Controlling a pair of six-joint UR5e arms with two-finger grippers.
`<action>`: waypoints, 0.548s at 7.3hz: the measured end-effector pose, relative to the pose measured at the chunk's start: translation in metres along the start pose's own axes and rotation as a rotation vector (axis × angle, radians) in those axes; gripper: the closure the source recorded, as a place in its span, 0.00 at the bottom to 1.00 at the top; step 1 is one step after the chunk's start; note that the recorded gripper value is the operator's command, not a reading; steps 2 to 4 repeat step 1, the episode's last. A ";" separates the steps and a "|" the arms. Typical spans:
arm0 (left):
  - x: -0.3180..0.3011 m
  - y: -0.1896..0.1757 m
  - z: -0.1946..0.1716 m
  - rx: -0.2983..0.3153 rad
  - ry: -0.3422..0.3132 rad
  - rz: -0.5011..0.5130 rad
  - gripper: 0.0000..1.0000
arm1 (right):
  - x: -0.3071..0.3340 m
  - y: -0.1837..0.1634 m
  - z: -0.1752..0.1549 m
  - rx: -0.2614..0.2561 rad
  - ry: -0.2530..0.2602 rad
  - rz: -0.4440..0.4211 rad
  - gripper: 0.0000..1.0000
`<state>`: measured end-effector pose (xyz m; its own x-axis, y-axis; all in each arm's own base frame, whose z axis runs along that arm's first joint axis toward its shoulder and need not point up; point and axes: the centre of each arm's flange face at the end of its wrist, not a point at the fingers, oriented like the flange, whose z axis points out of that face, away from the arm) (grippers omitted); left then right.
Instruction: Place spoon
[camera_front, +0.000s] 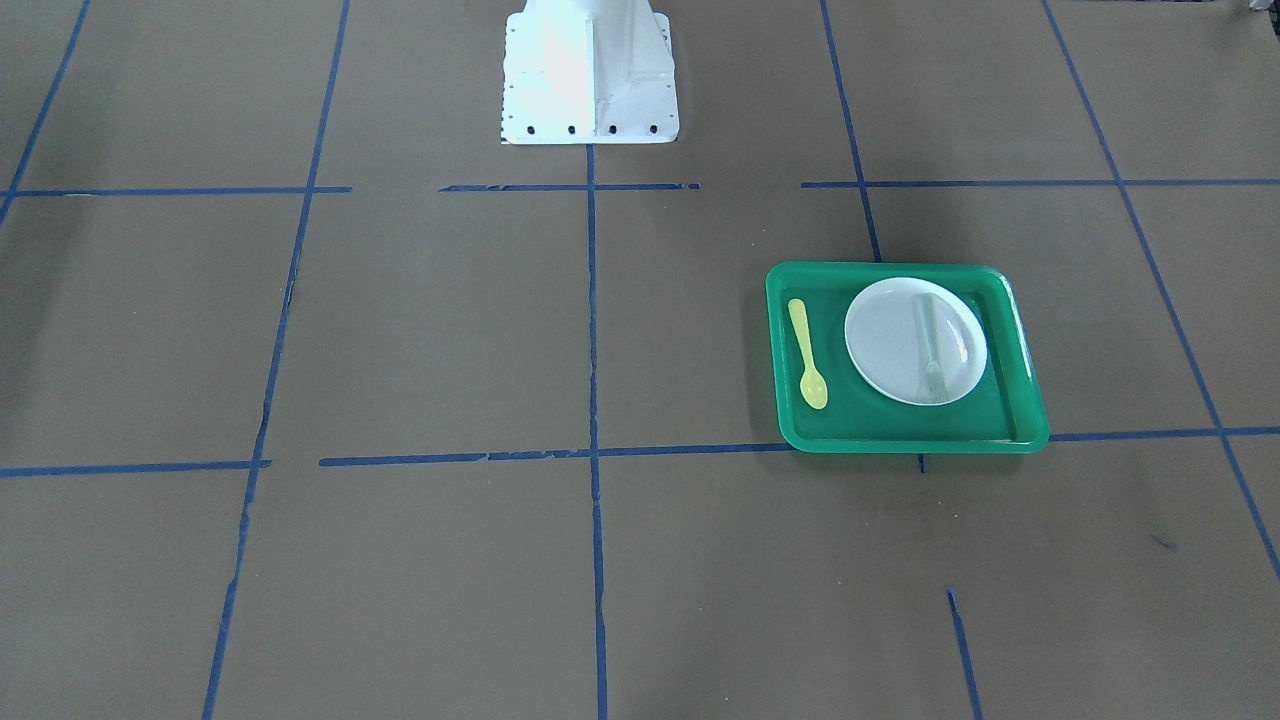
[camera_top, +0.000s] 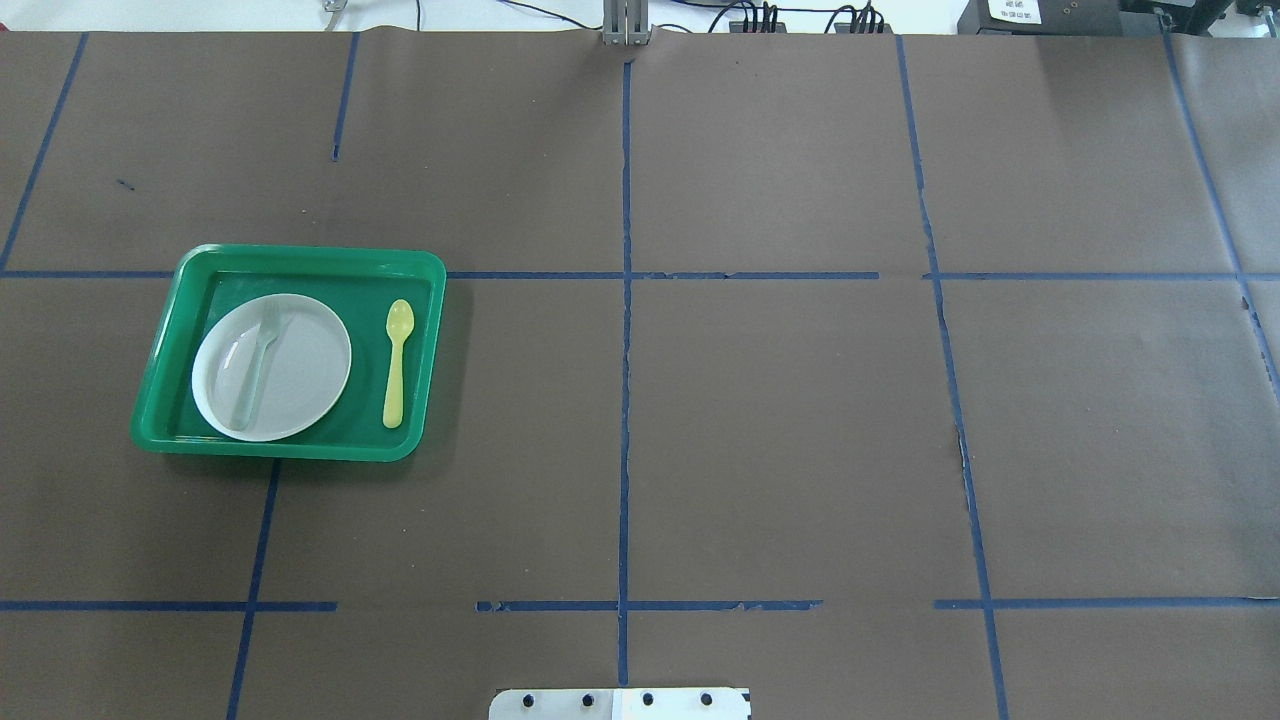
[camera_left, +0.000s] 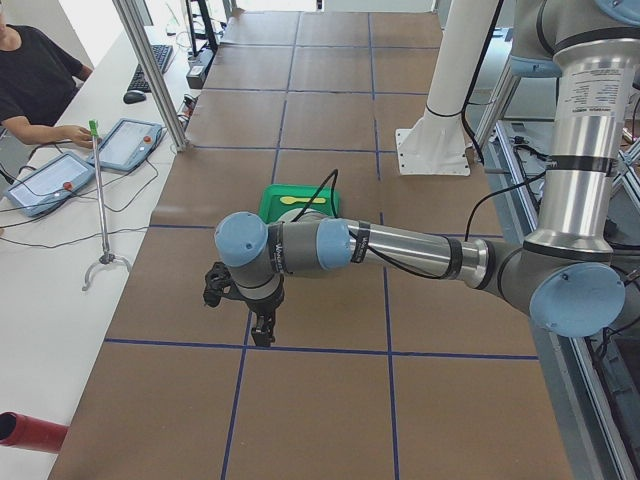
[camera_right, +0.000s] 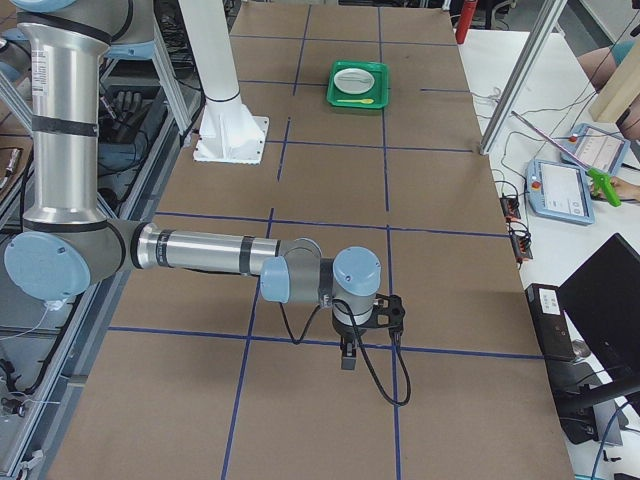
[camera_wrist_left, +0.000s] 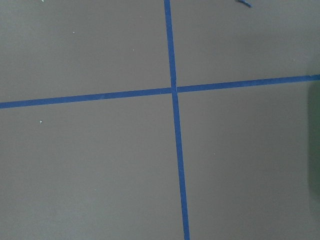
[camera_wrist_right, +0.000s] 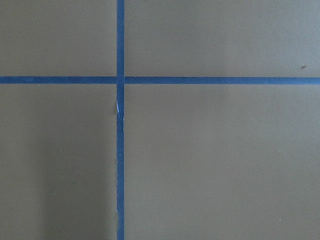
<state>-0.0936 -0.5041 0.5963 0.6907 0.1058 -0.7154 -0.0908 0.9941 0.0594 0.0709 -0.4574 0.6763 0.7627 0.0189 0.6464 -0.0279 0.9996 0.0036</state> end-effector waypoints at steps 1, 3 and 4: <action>0.000 -0.002 0.000 0.000 -0.001 0.001 0.00 | 0.000 0.000 0.000 0.000 0.000 0.000 0.00; 0.000 -0.002 0.000 0.000 -0.001 0.001 0.00 | 0.000 0.000 0.000 0.000 0.000 0.000 0.00; 0.000 -0.002 0.000 0.000 -0.001 0.001 0.00 | 0.000 0.000 0.000 0.000 0.000 0.000 0.00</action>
